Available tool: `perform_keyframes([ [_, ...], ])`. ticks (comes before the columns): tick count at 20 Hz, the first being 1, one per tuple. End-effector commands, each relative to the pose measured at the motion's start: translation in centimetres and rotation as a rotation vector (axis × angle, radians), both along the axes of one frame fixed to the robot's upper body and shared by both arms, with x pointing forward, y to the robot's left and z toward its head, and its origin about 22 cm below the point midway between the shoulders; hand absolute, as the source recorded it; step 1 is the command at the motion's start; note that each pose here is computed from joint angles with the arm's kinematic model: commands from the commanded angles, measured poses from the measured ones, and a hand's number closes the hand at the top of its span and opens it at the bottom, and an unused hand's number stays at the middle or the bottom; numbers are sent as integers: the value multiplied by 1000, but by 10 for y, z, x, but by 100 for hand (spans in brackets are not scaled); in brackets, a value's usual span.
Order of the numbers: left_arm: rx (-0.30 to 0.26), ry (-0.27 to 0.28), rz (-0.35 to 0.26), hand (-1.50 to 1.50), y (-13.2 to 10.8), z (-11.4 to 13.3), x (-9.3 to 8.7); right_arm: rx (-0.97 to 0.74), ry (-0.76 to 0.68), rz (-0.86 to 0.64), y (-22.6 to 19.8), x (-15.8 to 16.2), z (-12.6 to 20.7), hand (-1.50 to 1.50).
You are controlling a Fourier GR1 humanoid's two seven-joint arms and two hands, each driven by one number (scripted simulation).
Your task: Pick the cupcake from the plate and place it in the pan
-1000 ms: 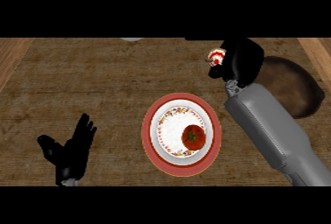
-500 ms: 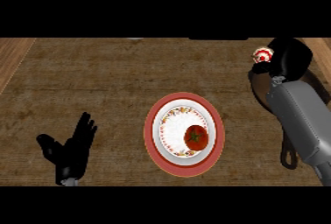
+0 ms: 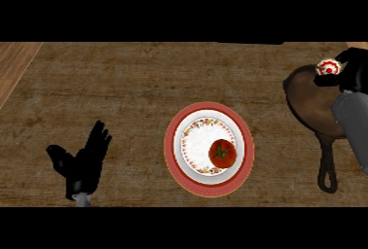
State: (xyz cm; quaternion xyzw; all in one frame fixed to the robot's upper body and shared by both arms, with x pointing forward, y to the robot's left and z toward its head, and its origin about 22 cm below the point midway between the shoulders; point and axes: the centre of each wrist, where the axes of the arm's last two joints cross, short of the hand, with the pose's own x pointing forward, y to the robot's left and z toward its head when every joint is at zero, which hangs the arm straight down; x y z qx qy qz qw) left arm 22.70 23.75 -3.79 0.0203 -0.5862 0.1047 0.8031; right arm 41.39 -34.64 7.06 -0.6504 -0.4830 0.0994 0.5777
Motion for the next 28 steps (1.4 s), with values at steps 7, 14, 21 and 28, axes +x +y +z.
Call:
perform_keyframes([
  [7, -9, -20, -32, 0, 2, 8, 6, 81, 210, -50, -67, -25, -14, -150],
  [14, -24, 5, -19, 0, -6, -3, 3, 234, -92, 53, -49, -16, -10, -150],
  [21, -13, 20, -2, 0, 0, -7, -3, 515, -377, 146, -75, -29, -6, -150],
  [28, 4, 13, 46, 0, -6, 4, -5, 729, -497, 315, -123, -73, -29, -150],
])
